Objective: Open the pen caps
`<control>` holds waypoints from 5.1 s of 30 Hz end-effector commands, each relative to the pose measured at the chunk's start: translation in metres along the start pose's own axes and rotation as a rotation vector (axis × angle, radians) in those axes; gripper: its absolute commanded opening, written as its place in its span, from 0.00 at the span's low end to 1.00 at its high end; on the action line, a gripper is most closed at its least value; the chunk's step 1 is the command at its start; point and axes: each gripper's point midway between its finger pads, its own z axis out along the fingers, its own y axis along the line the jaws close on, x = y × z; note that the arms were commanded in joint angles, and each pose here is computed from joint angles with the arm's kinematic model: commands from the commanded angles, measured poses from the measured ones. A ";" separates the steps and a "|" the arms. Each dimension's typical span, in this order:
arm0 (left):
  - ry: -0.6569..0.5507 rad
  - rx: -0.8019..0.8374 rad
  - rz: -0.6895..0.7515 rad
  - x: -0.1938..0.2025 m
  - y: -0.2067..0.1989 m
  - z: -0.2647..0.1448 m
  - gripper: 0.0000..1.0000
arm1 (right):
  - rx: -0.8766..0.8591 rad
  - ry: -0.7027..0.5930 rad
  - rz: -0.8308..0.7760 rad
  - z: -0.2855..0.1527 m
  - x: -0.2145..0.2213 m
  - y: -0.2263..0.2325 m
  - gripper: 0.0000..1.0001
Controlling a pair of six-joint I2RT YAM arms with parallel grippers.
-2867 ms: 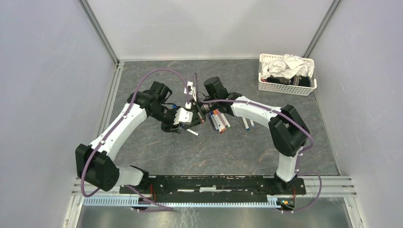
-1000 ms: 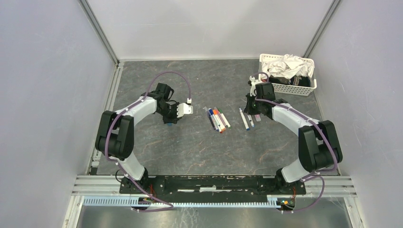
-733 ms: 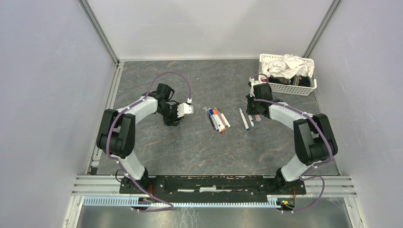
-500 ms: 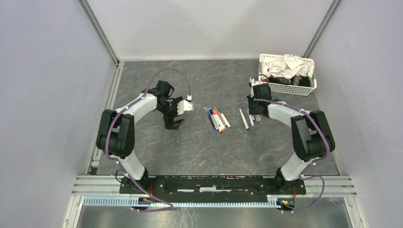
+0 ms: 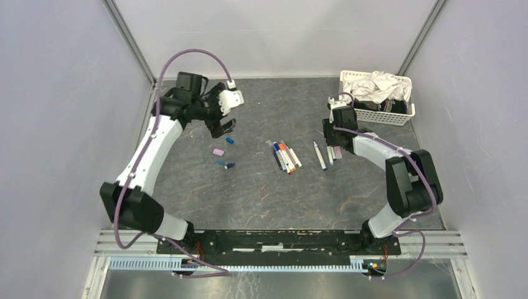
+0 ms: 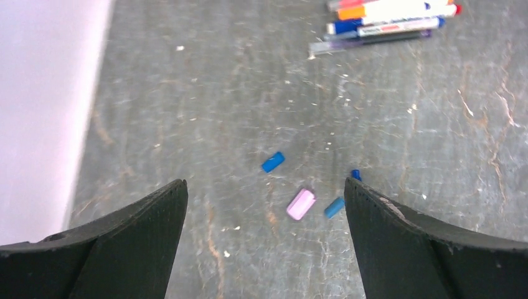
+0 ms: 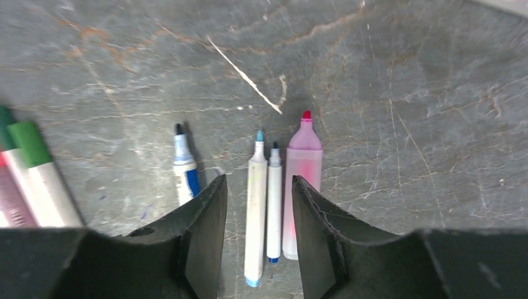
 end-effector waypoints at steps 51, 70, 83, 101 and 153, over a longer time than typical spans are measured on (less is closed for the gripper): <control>-0.036 0.065 -0.242 0.005 -0.040 -0.039 1.00 | -0.393 -0.073 -0.327 -0.034 -0.013 0.213 0.01; -0.085 0.375 0.284 0.000 -0.131 -0.005 0.88 | -1.386 0.167 -0.284 -0.189 0.001 0.323 0.00; 0.037 0.412 0.393 0.024 -0.143 0.011 0.46 | -1.488 0.223 -0.259 -0.199 0.005 0.329 0.00; 0.113 0.399 0.439 0.033 -0.137 0.004 0.02 | -1.420 0.287 -0.259 -0.180 0.030 0.319 0.00; 0.149 0.335 0.036 0.096 -0.083 0.076 0.45 | -0.075 0.051 0.014 0.009 0.013 0.020 0.23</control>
